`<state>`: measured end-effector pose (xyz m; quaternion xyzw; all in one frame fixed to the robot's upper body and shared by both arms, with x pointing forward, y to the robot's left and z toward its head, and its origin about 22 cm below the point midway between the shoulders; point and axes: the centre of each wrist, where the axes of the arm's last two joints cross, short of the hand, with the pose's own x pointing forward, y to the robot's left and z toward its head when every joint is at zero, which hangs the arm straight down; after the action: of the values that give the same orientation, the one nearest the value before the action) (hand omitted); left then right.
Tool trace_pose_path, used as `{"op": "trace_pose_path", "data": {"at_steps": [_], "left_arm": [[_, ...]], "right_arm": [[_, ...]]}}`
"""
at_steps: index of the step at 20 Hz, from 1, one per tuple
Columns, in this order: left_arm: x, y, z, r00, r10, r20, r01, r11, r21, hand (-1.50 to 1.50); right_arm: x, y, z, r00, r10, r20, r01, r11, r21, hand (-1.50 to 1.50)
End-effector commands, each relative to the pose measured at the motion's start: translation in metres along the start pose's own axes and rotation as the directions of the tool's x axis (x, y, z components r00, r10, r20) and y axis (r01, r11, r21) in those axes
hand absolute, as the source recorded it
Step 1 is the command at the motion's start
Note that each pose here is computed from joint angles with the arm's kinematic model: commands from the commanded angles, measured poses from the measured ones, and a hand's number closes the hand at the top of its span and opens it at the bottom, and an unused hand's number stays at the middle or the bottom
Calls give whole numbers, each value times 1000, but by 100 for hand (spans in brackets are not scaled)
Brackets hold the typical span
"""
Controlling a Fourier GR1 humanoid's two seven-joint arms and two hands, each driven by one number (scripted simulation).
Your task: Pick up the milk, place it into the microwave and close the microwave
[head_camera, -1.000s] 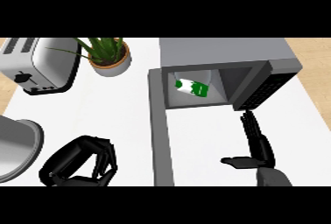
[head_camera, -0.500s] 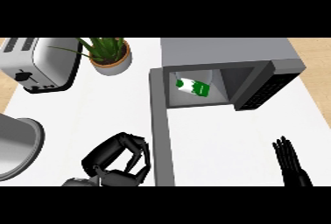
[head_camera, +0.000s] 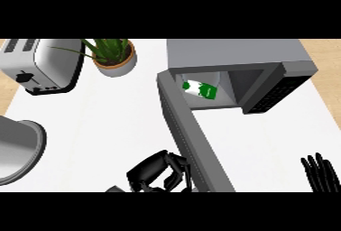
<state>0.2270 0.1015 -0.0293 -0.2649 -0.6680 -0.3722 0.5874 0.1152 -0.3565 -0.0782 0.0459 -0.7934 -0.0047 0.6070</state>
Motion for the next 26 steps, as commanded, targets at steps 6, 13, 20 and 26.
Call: {"op": "trace_pose_path", "data": {"at_steps": [6,13,20,26], "left_arm": [[-11,-59,-39,998,-62,-32,62,998,-20,150],[15,-63,-66,996,-89,3,88,992,94,150],[30,-50,-85,995,-90,32,78,960,267,150],[43,-20,-111,991,-121,50,93,921,379,150]], "right_arm": [[60,21,-23,986,-135,96,113,971,210,-150],[94,41,-42,983,-148,110,107,943,314,-150],[119,43,-43,985,-151,85,111,925,364,-150],[136,53,-46,985,-153,82,113,922,369,-150]]}}
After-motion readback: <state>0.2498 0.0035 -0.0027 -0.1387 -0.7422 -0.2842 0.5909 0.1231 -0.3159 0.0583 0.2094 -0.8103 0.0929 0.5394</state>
